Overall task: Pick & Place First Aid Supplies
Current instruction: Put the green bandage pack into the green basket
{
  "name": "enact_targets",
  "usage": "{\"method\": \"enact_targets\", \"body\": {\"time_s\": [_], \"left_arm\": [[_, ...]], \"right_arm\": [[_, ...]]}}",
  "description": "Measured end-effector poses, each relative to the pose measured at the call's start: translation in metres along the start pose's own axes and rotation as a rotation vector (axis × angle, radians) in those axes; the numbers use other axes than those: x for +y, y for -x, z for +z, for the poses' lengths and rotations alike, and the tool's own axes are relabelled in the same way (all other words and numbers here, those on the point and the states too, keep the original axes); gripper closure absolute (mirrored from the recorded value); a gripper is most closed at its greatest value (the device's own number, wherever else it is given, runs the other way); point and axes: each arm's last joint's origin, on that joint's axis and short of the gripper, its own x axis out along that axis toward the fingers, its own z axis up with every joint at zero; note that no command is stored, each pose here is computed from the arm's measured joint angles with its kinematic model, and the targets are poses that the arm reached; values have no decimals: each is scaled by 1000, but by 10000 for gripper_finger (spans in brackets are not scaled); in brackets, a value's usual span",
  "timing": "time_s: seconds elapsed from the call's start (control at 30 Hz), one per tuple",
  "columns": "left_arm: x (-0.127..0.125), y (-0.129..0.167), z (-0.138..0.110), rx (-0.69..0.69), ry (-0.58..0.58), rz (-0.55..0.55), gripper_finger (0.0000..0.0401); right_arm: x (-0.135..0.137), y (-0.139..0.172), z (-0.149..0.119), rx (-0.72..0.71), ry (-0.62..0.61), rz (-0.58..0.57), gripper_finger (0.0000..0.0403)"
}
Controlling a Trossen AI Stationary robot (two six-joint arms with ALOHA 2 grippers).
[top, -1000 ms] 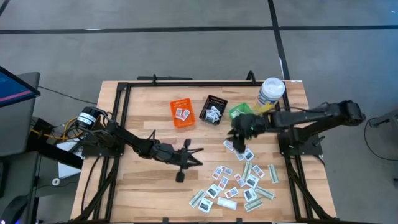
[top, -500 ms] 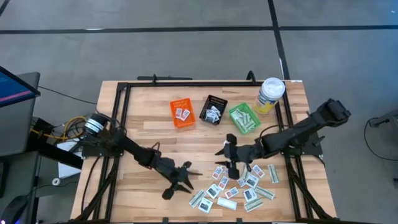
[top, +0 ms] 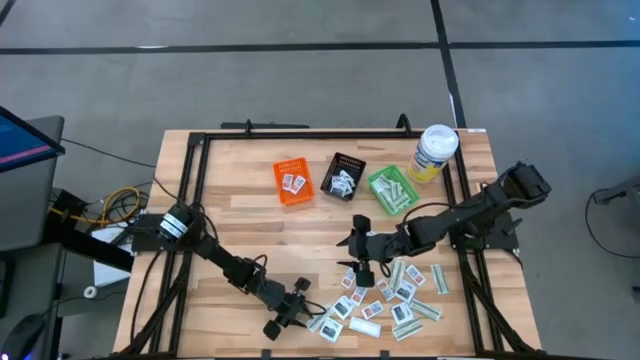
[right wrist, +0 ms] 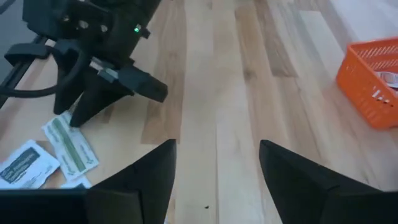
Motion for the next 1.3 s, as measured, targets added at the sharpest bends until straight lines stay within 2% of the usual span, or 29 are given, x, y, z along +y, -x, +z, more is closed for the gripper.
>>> {"method": "enact_targets", "body": {"time_s": [0.2, 0.43, 0.57, 0.7, 0.87, 0.97, 1.07, 1.17, 1.3], "left_arm": [[4, -3, -7, 11, 6, 6, 287], [10, -4, -9, 25, 20, 16, 381], [13, 1, -2, 28, 10, 57, 393], [18, 13, 17, 8, -60, 186, 395], [27, 35, 39, 102, -221, 482, 394], [34, 46, 53, 103, -293, 624, 395], [41, 53, 59, 122, -332, 697, 396], [51, 56, 61, 134, -322, 764, 395], [59, 57, 56, 180, -325, 782, 396]], "right_arm": [[3, 3, 2, -11, 2, 12, 182], [2, 3, 1, -8, 2, 10, 184], [2, 3, 1, -10, 1, 11, 185], [2, 1, 0, -3, -68, 10, 188], [-6, -1, 2, -11, -244, -12, 192], [-12, -3, 6, -40, -307, -20, 194], [-17, -4, 9, -62, -339, -27, 198], [-19, -4, 11, -88, -350, -23, 205], [-19, -4, 10, -70, -336, -28, 216]]}}
